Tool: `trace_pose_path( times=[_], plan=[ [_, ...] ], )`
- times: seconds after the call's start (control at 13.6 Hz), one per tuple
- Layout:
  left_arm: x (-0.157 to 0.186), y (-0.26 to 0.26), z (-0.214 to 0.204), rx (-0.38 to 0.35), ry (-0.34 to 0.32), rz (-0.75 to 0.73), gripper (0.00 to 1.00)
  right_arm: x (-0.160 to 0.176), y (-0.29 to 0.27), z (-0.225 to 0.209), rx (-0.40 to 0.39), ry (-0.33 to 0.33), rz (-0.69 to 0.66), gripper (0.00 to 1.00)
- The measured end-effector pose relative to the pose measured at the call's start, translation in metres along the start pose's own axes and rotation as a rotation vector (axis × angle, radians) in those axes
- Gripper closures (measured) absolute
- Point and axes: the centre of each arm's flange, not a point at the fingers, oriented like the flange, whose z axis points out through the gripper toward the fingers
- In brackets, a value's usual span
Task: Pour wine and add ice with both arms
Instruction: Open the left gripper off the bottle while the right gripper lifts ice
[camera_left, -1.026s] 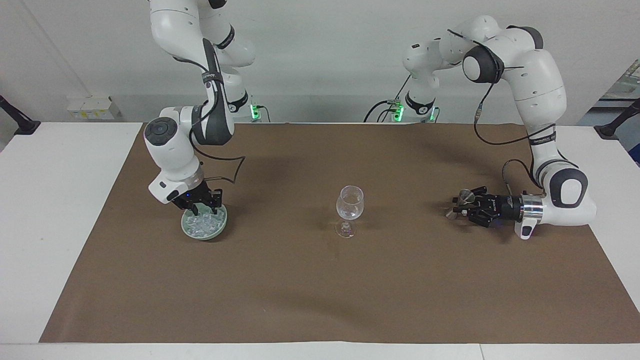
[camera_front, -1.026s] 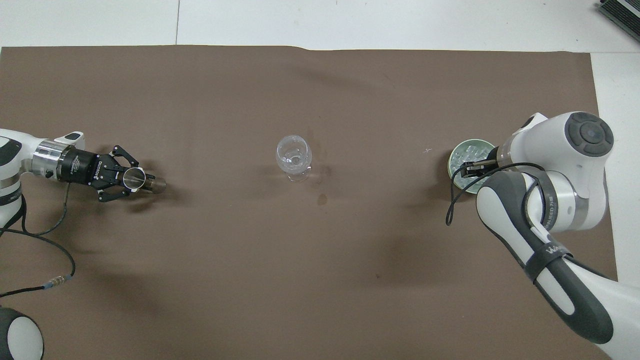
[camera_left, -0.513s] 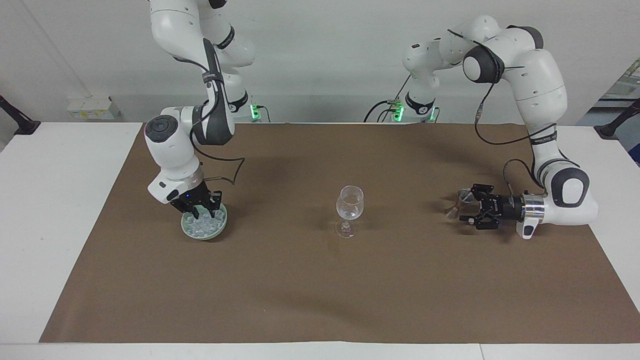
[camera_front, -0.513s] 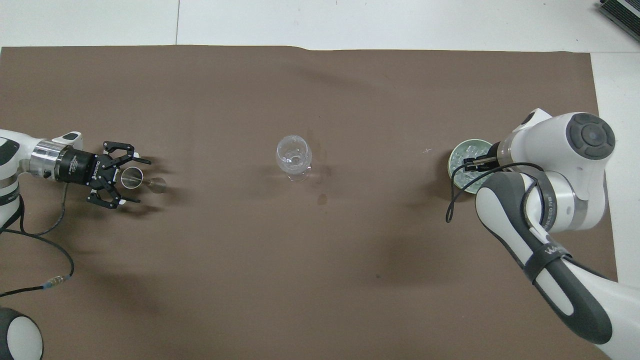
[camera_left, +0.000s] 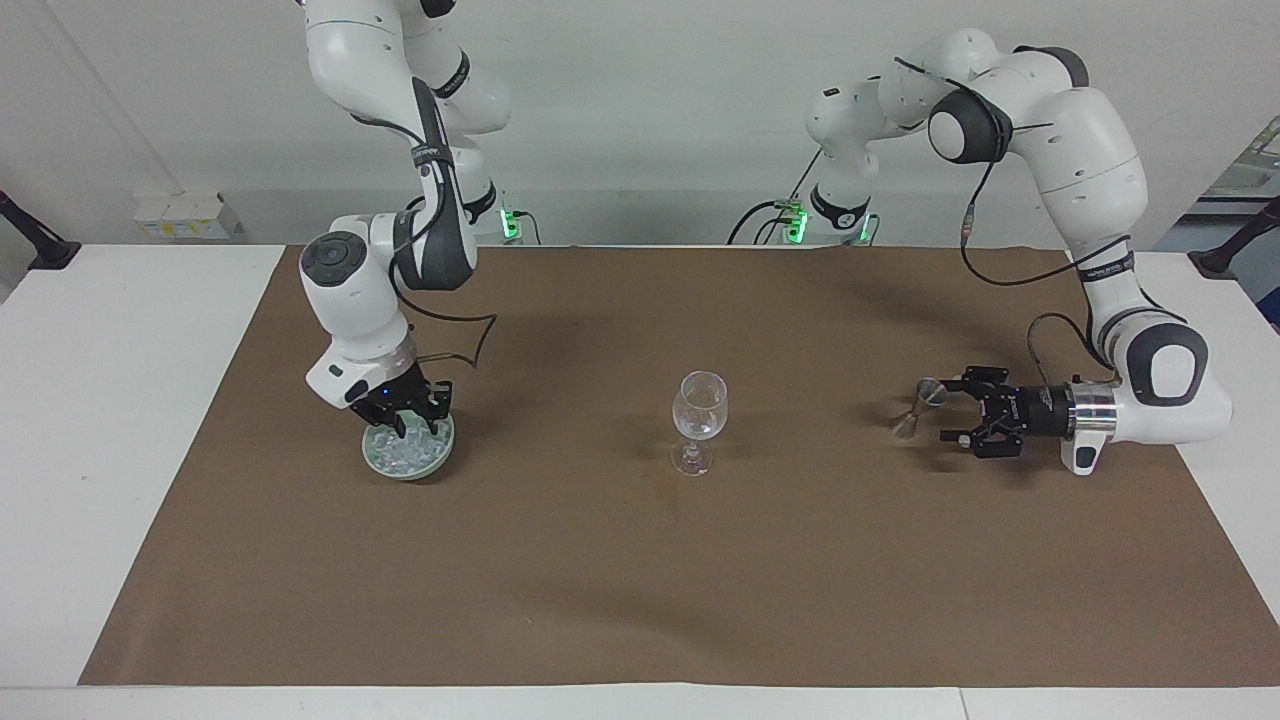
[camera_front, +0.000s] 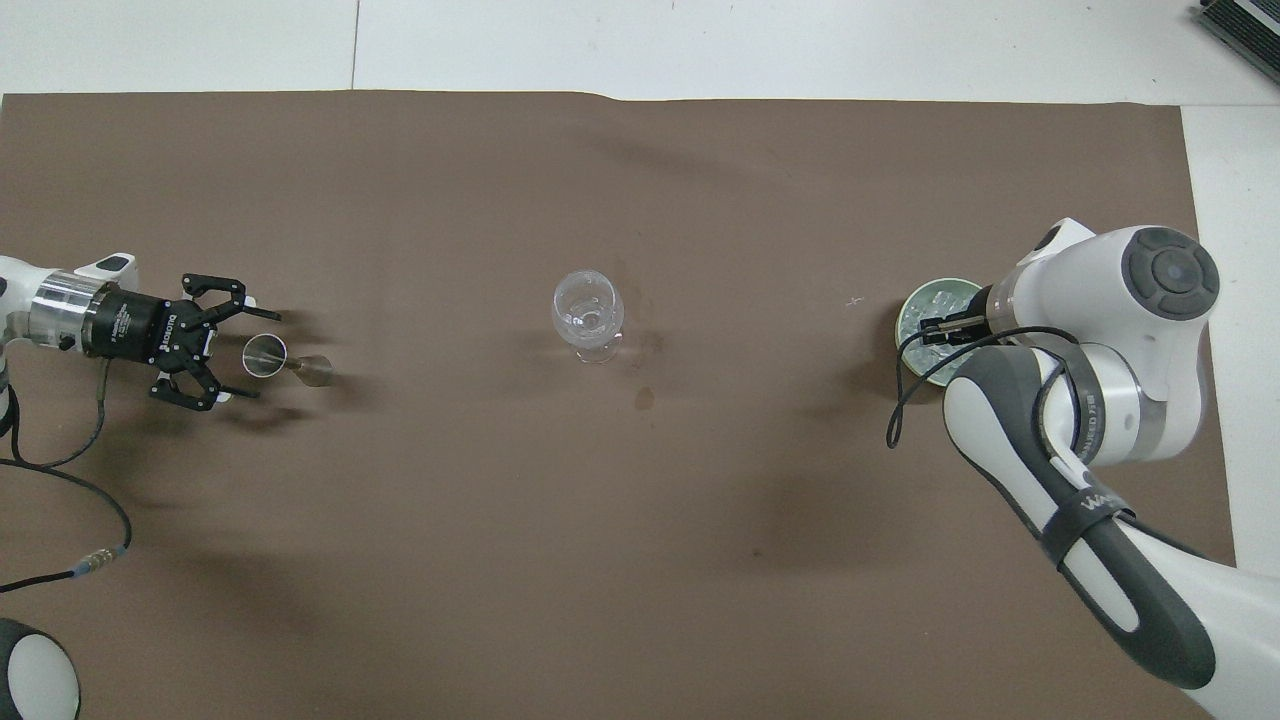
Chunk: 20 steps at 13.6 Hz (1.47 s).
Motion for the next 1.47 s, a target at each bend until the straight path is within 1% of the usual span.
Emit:
trace_pose_path(
  times=[0.07,0.15,0.29,0.51,0.66,0.73,0.95,1.17,1.39,1.47],
  plan=[
    [-0.007,0.002,-0.006,0.016,0.027,0.014,0.0,0.0,0.001,0.0,0.0,0.0,0.001,0.72],
    [-0.015,0.003,-0.013,0.028,0.055,0.028,0.0,0.0,0.002,0.0,-0.001,0.0,0.003,0.77],
    [-0.032,0.004,-0.03,0.053,0.12,0.063,0.0,0.0,0.004,0.0,-0.001,-0.001,0.007,0.77],
    [-0.063,0.002,-0.056,0.103,0.226,0.159,0.0,0.0,0.005,-0.001,-0.002,0.002,0.008,0.77],
    [-0.084,0.0,-0.069,0.125,0.28,0.21,0.0,0.007,0.005,-0.012,-0.003,0.025,0.008,0.77],
    [-0.093,0.0,-0.075,0.134,0.303,0.229,0.0,0.011,0.004,-0.022,-0.004,0.032,0.006,0.77],
    [-0.113,0.002,-0.087,0.159,0.36,0.278,0.0,0.022,0.005,-0.068,-0.005,0.022,0.008,0.77],
    [-0.134,0.004,-0.097,0.181,0.412,0.32,0.0,0.02,0.005,-0.115,-0.008,0.058,0.029,0.77],
    [-0.167,0.007,-0.107,0.201,0.481,0.361,0.0,0.013,-0.003,-0.149,-0.008,0.092,0.062,0.77],
    [-0.179,0.01,-0.108,0.218,0.509,0.374,0.0,0.01,-0.005,-0.16,-0.008,0.102,0.063,0.77]
  ],
)
